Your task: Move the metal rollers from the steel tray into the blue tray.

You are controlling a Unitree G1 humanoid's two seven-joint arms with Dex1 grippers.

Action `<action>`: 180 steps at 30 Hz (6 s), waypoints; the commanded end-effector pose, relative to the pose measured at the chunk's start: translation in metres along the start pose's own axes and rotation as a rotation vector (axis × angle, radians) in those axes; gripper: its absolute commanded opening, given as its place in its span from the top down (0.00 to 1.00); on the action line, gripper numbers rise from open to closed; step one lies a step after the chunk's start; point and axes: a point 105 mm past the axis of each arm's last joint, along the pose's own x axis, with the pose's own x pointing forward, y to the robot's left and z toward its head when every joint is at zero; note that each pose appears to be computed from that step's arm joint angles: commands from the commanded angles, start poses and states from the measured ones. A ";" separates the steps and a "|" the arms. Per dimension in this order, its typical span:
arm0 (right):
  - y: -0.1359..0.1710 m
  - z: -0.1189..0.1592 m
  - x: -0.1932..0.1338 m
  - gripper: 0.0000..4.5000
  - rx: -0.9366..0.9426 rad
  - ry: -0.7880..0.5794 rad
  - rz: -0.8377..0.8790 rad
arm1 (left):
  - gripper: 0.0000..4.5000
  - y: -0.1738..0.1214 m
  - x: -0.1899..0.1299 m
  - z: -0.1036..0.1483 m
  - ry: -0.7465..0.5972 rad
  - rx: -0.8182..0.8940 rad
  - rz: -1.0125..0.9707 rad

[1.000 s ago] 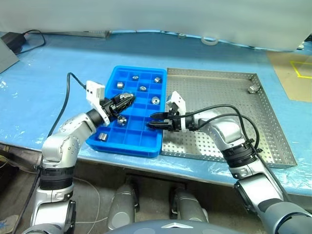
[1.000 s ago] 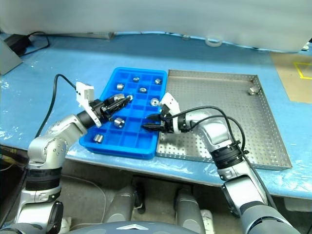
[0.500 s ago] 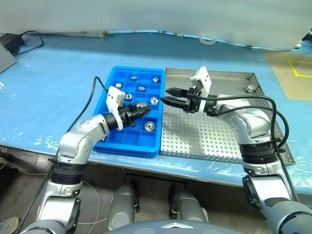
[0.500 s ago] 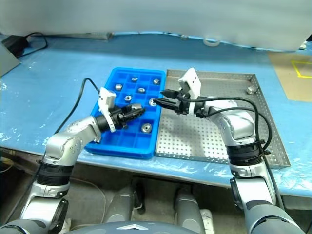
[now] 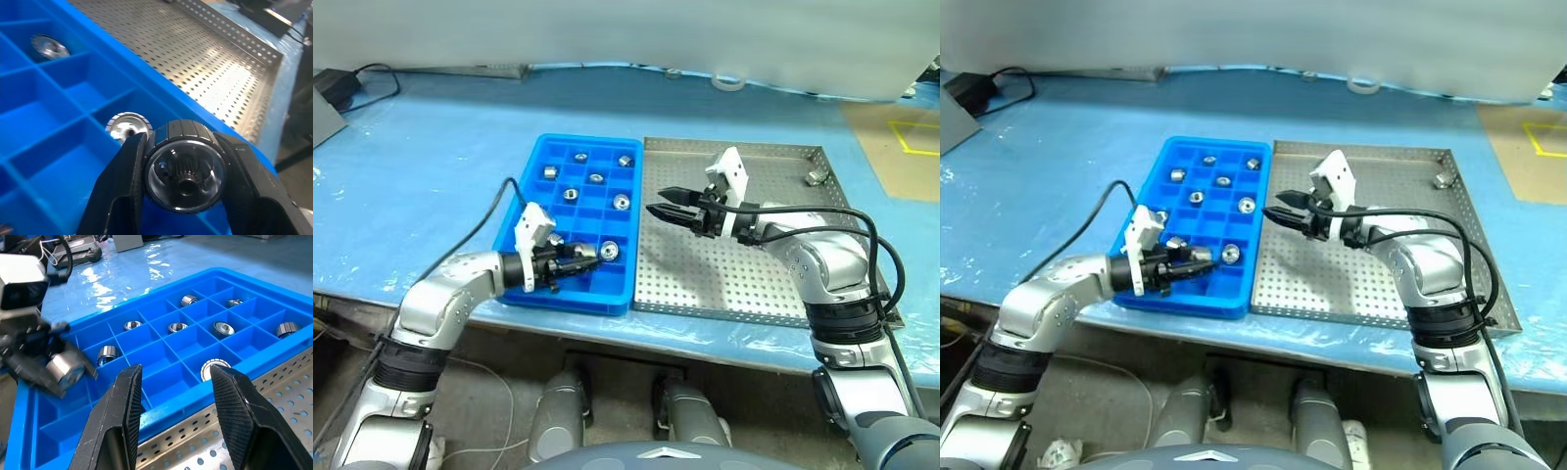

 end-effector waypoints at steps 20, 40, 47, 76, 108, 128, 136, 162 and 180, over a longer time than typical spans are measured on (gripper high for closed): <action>0.007 0.007 0.003 0.50 -0.043 -0.016 0.012 | 0.62 0.026 0.038 0.017 -0.159 -0.024 0.184; -0.001 0.000 -0.002 0.49 -0.040 -0.001 -0.040 | 0.27 0.052 0.039 -0.007 -0.084 -0.014 0.318; -0.014 -0.003 -0.015 0.49 -0.047 0.011 -0.095 | 0.27 0.014 0.040 0.033 -0.203 0.008 0.101; -0.206 -0.023 -0.099 0.49 0.167 -0.102 -1.262 | 0.27 -0.033 0.099 0.065 -0.315 0.019 -0.029; -0.194 -0.022 -0.116 0.49 0.092 -0.155 -1.471 | 0.27 -0.016 0.109 0.058 -0.296 0.000 0.056; -0.204 -0.016 -0.095 0.49 0.163 -0.191 -1.438 | 0.27 0.009 0.080 0.062 -0.350 0.010 0.227; -0.201 -0.018 -0.080 0.49 0.190 -0.177 -1.410 | 0.27 0.016 0.064 0.066 -0.387 0.017 0.296; -0.195 -0.022 -0.069 0.49 0.180 -0.205 -1.399 | 0.27 0.020 0.064 0.061 -0.357 0.001 0.308; -0.185 -0.036 -0.048 0.49 0.187 -0.146 -1.372 | 0.27 0.019 0.055 0.058 -0.367 0.003 0.355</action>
